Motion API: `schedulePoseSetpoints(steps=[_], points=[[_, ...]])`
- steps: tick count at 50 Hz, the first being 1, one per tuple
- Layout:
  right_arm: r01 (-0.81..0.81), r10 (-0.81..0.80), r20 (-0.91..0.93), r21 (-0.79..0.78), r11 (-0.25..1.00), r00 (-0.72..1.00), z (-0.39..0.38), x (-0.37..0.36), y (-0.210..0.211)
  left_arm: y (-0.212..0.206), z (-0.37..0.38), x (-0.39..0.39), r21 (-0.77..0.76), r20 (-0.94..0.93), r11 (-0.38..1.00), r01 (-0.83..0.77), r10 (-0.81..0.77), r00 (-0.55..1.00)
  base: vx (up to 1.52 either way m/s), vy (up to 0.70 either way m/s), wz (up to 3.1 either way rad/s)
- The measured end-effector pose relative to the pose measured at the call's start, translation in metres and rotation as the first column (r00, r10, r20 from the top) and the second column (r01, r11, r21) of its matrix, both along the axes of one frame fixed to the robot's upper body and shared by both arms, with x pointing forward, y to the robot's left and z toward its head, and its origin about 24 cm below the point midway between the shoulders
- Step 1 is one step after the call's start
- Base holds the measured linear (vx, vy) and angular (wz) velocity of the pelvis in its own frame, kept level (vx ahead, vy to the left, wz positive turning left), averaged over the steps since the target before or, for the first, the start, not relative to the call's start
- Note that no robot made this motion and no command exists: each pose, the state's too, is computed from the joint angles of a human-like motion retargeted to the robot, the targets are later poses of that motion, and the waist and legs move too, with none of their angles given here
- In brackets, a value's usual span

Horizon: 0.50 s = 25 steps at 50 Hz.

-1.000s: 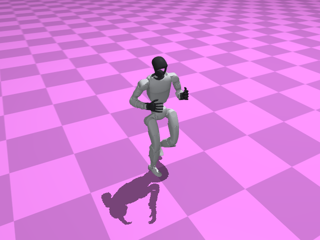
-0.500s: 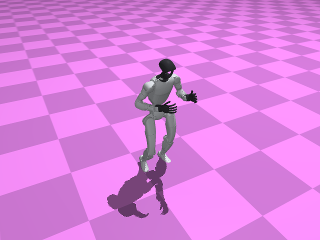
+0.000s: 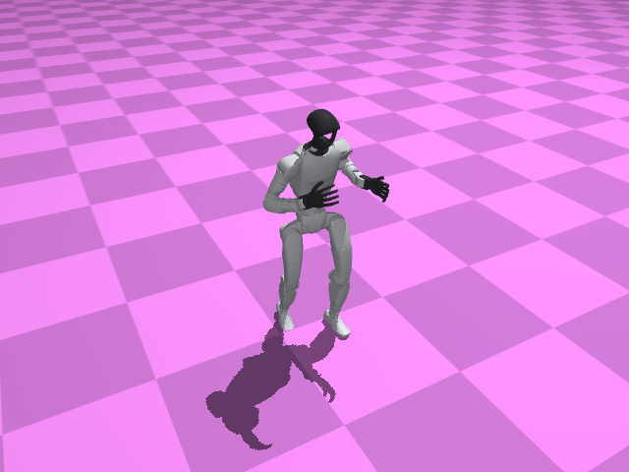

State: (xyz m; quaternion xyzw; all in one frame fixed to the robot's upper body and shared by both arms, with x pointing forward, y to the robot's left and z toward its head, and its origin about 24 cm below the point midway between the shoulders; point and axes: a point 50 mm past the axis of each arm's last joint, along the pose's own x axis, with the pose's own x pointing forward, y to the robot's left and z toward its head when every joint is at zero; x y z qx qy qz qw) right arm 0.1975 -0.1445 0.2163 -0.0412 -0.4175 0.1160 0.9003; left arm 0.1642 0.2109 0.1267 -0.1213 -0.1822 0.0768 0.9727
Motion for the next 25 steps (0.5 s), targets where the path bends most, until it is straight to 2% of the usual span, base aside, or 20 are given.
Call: schedulePoseSetpoints(steps=[3,5,8,10,13,15,19,25], points=[[0.105,-0.104,0.009,-0.074,0.992,0.995,-0.005,0.0,-0.008,0.009,0.003,0.002,0.152,0.005,0.987,-0.056,0.056,0.998,0.78,0.18,-0.06],[0.229,-0.213,0.093,-0.228,0.946,0.973,-0.001,0.002,-0.018,0.018,0.019,0.011,0.386,0.081,0.911,-0.144,0.122,0.989,0.67,0.16,0.16],[0.443,-0.323,0.307,-0.532,0.721,0.895,0.023,0.011,-0.039,0.033,0.074,0.032,0.727,0.309,0.601,-0.333,0.147,0.94,0.55,0.09,0.56],[0.511,-0.314,0.404,-0.684,0.52,0.859,0.039,0.013,-0.05,0.033,0.115,0.042,0.843,0.444,0.306,-0.443,0.071,0.893,0.52,0.05,0.63],[0.558,-0.266,0.498,-0.79,0.254,0.825,0.057,0.013,-0.058,0.027,0.156,0.047,0.828,0.557,-0.038,-0.559,-0.05,0.829,0.52,0.03,0.21],[0.575,-0.285,0.519,-0.801,0.165,0.806,0.066,0.014,-0.066,0.027,0.172,0.047,0.808,0.578,-0.091,-0.582,-0.064,0.813,0.48,0.0,0.16],[0.616,-0.333,0.569,-0.786,0.046,0.752,0.082,0.012,-0.084,0.034,0.192,0.041,0.799,0.587,-0.104,-0.592,-0.082,0.806,0.46,-0.05,0.23],[0.638,-0.414,0.621,-0.761,-0.117,0.665,0.101,0.005,-0.112,0.055,0.207,0.038,0.829,0.534,-0.188,-0.527,-0.017,0.845,0.43,-0.13,-0.1]])
